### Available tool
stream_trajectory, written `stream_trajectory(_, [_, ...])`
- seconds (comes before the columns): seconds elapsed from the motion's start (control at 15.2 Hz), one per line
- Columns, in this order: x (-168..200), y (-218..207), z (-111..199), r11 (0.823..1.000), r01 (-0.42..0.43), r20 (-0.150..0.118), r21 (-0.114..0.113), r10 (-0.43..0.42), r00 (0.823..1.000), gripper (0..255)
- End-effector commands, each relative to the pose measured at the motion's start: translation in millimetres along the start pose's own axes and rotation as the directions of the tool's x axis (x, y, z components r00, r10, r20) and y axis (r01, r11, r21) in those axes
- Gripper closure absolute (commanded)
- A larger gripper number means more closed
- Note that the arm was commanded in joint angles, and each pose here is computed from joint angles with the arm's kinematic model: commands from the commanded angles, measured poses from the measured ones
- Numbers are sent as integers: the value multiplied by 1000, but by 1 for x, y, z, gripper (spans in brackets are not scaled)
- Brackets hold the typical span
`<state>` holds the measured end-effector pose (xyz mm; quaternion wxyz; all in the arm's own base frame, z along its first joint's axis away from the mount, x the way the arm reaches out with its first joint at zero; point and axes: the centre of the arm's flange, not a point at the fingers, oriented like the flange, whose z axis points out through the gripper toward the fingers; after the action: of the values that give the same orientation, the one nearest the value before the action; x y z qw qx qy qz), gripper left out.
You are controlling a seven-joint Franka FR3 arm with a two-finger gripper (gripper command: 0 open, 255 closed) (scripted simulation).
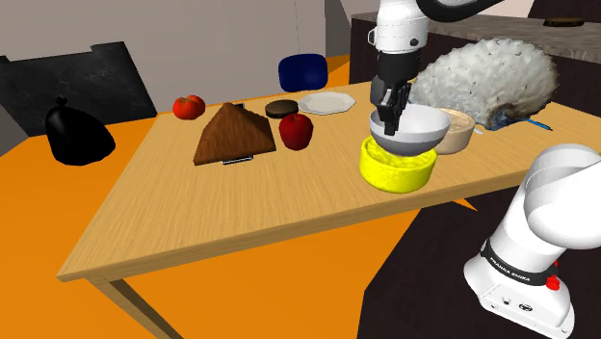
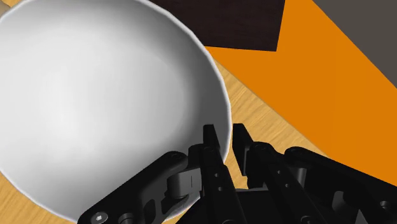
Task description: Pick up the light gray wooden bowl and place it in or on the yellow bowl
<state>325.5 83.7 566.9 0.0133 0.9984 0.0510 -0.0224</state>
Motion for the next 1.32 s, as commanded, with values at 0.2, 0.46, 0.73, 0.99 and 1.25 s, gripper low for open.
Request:
stream_trajectory(0.2, [0,1,2,1000,-1,2,-1,1,1000,255])
stream_trajectory(0.46, [0,0,2,1000,-1,2,-1,1,1000,0])
stream_trajectory(0.73, [0,1,-12,1000,-1,2,-1,1,1000,0])
stream_trajectory(0.99, [0,1,-48,1000,-1,2,-1,1,1000,0])
stream_trajectory(1.25, [0,1,-48,1000,-1,2,-1,1,1000,0])
